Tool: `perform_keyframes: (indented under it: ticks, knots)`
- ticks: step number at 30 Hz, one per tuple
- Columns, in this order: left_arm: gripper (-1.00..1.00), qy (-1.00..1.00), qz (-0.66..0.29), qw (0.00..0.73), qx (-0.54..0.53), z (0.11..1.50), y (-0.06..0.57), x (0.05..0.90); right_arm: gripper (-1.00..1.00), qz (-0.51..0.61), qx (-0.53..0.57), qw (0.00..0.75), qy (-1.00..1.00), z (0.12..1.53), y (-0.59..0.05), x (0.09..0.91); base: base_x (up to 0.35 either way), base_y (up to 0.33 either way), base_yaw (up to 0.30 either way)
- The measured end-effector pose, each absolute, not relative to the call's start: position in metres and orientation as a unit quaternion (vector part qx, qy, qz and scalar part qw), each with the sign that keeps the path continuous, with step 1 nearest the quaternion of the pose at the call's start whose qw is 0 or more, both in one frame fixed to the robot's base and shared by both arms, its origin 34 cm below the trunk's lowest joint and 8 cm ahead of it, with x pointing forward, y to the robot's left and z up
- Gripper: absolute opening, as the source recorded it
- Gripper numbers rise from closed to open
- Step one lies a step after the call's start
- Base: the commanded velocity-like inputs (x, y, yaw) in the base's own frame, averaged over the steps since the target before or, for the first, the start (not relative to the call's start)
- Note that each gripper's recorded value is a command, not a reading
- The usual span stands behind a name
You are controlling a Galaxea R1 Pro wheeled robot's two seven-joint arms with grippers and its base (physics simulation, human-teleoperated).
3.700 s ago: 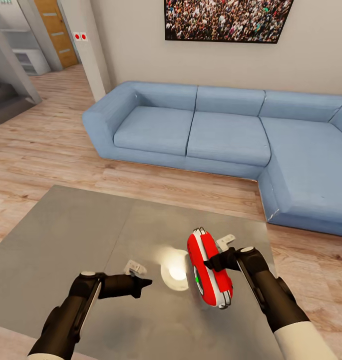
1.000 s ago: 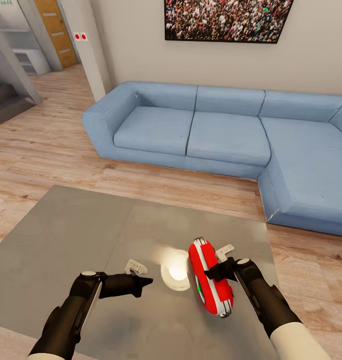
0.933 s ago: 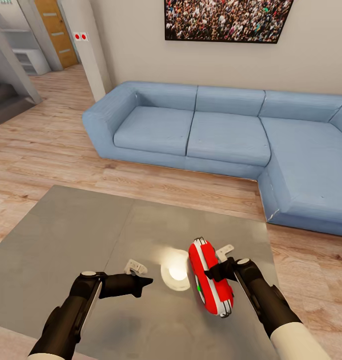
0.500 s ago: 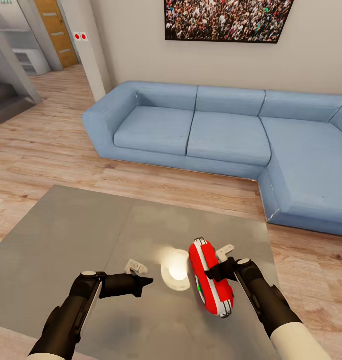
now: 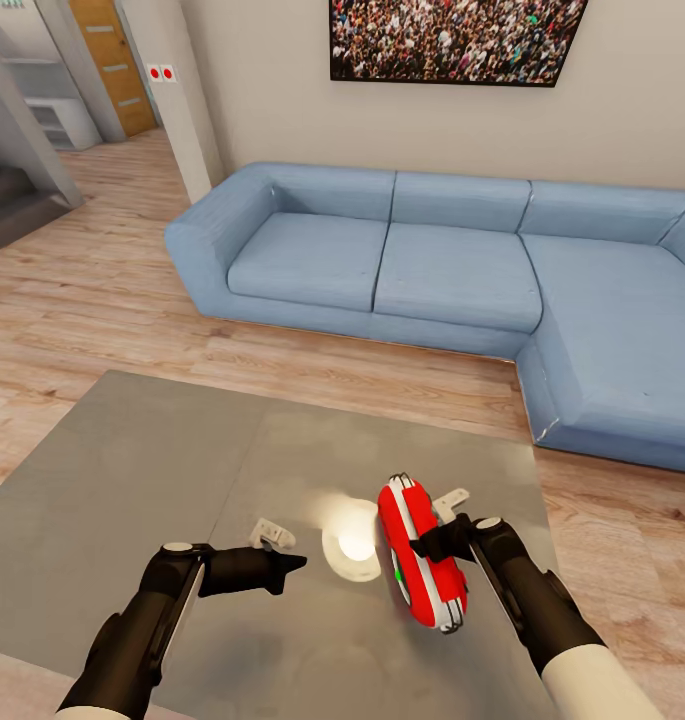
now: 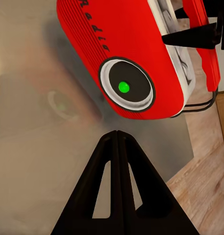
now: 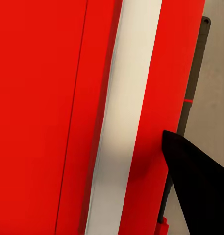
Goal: Turn on the radio receiver that's on the table in the living room.
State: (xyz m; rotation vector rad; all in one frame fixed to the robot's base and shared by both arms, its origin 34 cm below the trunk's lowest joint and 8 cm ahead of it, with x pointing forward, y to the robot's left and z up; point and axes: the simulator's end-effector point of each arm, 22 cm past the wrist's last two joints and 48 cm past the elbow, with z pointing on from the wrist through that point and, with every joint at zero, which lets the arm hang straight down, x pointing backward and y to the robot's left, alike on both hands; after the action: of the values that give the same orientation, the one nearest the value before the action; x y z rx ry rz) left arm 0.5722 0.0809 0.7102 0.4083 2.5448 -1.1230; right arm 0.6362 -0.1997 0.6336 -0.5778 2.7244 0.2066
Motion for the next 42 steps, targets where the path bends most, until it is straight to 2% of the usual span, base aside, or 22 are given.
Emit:
perform_keyframes:
  ticks: [42]
  knots:
    - [-1.0, 0.884, -0.393, 0.199, 0.155, 0.733, 0.076, 0.593, -1.0, 0.048, -0.196, 0.174, 0.964, 0.65, -0.21, 0.648, 0.0, 0.0, 0.0]
